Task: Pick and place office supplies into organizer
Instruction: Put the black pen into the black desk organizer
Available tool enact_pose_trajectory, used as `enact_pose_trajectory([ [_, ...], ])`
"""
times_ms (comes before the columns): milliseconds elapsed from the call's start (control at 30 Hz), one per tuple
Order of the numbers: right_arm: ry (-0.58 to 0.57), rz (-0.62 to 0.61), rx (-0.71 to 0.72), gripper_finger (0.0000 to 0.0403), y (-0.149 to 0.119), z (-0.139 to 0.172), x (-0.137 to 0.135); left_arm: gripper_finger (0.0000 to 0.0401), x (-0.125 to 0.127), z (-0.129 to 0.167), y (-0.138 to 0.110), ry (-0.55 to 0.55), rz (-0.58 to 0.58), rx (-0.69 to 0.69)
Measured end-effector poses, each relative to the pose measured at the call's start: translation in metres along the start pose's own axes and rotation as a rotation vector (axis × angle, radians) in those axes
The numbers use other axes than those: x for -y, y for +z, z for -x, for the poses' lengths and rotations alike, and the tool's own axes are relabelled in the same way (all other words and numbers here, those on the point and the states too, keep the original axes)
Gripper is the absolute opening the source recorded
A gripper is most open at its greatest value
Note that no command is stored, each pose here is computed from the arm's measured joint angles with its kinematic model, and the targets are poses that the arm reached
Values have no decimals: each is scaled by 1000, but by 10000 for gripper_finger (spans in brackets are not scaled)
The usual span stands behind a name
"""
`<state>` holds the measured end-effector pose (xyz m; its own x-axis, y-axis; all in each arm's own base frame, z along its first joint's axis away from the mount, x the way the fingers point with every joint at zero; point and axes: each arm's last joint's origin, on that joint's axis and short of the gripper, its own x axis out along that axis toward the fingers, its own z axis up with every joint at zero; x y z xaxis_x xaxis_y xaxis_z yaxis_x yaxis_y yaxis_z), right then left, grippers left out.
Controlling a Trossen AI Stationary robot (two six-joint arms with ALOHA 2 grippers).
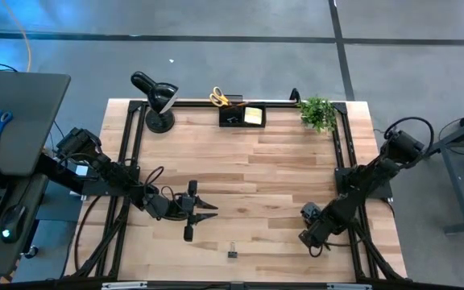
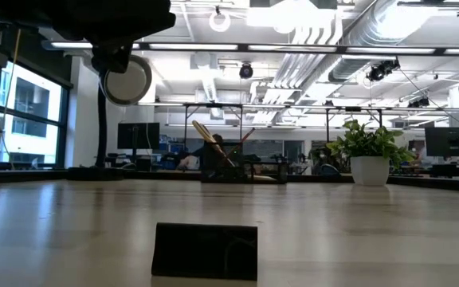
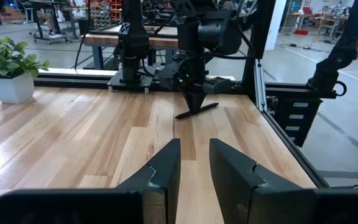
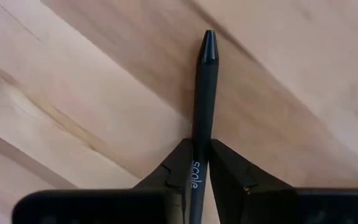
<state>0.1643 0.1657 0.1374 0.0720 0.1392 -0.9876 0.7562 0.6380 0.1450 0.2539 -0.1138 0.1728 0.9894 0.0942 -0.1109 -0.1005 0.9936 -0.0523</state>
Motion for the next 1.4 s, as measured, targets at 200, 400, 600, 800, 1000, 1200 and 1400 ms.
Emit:
enact_pose_trajectory([
  [200, 43, 57, 90, 34, 22, 1, -5, 74, 0, 0, 0, 0, -12, 0],
  [400, 118, 145, 269, 32, 63, 5, -13, 74, 0, 0, 0, 0, -12, 0],
  [600, 192, 250, 379, 32, 102, 12, -16, 74, 0, 0, 0, 1, -15, 0],
  [800, 153, 299, 428, 32, 134, 15, -6, 74, 0, 0, 0, 1, -23, -2],
  [1000, 196, 401, 554, 32, 158, 21, -11, 74, 0, 0, -1, 7, -31, -5],
  [1200, 114, 541, 618, 32, 180, 33, -34, 74, -1, 0, -3, 34, -44, -22],
  [1400, 48, 650, 573, 32, 202, 39, -59, 74, -2, 0, -5, 40, -66, -47],
])
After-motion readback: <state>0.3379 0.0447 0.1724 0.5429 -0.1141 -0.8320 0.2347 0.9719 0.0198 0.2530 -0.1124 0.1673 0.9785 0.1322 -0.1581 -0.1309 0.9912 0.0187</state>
